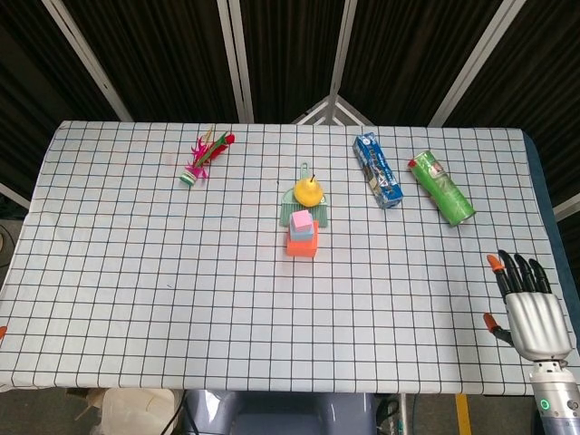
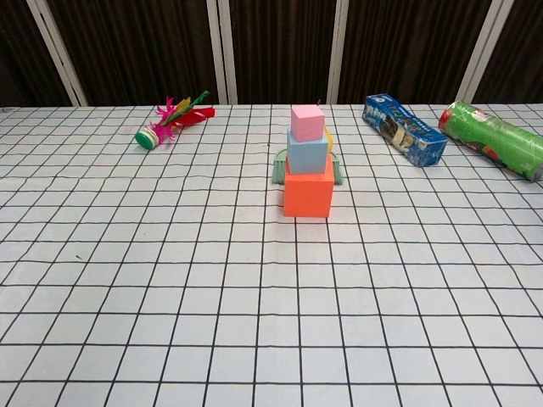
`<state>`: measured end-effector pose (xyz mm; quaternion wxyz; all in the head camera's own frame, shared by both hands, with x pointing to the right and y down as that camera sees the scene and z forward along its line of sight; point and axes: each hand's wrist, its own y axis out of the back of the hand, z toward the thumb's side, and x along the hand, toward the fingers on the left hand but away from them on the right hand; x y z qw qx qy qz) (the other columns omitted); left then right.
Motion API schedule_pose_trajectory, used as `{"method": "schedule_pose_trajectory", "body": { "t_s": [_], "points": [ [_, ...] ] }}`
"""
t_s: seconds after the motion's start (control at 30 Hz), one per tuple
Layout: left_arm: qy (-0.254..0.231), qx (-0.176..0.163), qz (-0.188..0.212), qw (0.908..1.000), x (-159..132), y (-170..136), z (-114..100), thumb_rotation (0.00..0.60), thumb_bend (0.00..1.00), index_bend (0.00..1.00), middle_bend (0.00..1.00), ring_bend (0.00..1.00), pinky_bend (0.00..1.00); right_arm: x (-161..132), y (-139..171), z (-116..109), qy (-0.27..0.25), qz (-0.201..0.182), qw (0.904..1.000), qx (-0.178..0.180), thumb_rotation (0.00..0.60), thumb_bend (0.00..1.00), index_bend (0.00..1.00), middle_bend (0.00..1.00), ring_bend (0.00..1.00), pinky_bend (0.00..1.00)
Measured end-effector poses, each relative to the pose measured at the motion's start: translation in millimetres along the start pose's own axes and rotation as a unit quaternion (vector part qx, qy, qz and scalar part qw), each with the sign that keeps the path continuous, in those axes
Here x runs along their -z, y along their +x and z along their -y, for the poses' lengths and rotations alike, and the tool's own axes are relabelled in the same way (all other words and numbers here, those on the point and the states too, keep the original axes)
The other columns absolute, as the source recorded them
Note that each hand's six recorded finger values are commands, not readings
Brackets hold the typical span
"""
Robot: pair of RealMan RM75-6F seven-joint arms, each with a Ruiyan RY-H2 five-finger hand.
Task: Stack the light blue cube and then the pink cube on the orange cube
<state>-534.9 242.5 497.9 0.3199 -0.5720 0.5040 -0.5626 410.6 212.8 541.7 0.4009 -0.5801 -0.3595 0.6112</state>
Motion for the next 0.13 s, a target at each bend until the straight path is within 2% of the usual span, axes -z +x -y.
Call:
{"method": "schedule_pose_trajectory", "body": {
  "t_s": [0.13],
  "points": [
    [0.001, -0.004, -0.001, 1.0, 0.7, -2.7, -1.6, 0.6, 0.16, 0.11, 0.0, 0.0, 0.0, 5.8, -0.1, 9.0, -0.005, 0.008, 0.9999, 0.011, 0.6, 0.31, 0.0, 0.06, 0.02, 0.07]
  ]
}}
